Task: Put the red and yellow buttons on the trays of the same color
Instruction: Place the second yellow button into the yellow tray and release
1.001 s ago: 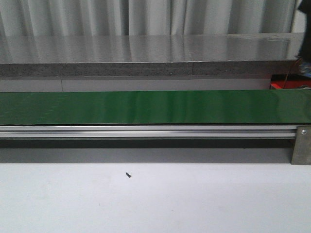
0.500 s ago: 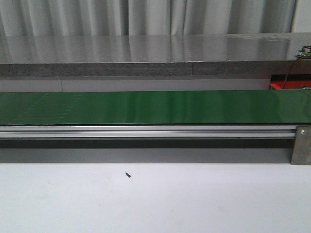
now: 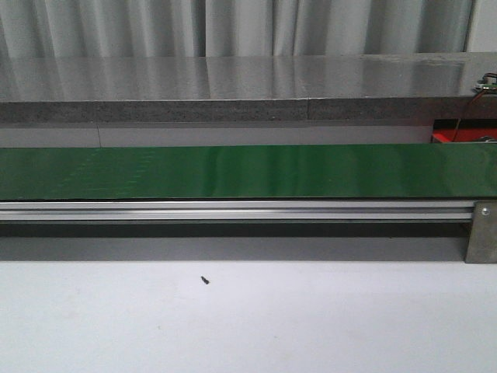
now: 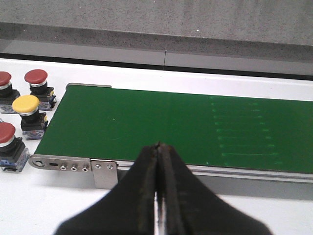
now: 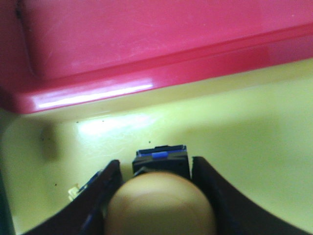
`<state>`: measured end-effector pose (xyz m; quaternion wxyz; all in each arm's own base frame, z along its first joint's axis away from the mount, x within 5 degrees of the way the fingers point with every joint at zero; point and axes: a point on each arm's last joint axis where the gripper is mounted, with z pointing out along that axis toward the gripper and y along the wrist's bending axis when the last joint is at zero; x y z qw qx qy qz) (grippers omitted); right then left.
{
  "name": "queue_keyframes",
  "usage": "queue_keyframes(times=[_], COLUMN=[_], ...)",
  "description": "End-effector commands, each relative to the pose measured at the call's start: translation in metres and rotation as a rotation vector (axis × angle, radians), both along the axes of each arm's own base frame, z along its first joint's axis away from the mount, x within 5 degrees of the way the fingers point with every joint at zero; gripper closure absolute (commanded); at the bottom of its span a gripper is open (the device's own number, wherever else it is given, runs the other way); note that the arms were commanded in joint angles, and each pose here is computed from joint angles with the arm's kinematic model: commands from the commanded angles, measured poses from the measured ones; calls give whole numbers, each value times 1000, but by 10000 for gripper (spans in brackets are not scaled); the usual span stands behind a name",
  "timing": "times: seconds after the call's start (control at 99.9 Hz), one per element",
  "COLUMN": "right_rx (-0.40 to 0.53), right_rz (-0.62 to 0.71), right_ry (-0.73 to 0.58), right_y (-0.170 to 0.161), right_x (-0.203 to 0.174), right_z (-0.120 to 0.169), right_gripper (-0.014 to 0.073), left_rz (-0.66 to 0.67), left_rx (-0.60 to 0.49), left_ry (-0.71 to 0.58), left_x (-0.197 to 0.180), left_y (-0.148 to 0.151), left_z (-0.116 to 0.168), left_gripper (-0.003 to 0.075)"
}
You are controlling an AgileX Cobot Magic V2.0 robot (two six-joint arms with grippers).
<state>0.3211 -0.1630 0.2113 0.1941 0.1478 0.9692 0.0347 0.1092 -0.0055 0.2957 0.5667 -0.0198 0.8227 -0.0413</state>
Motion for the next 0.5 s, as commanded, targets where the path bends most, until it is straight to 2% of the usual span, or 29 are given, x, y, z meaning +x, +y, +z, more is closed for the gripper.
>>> queue_keyframes(times=[0.0,0.28,0.35,0.49], right_rx=[-33,-24,-24,-26], right_rz=[-18,-21,-21,-22], right_ry=[-75,-57,-57,-59], right_y=[-3,-5,-5,-5], right_x=[3,6,6,6], right_z=[17,6,6,6], right_gripper=[396,385,333,177], left_rz=[-5,-5,-5,-5], left_rx=[-22,-22,-22,-22], left_ry=[-98,-98,-98,-98], left_x=[2,2,2,2], left_y=[-1,-1,-1,-1], left_z=[16,16,16,16], left_gripper=[740,740,740,740])
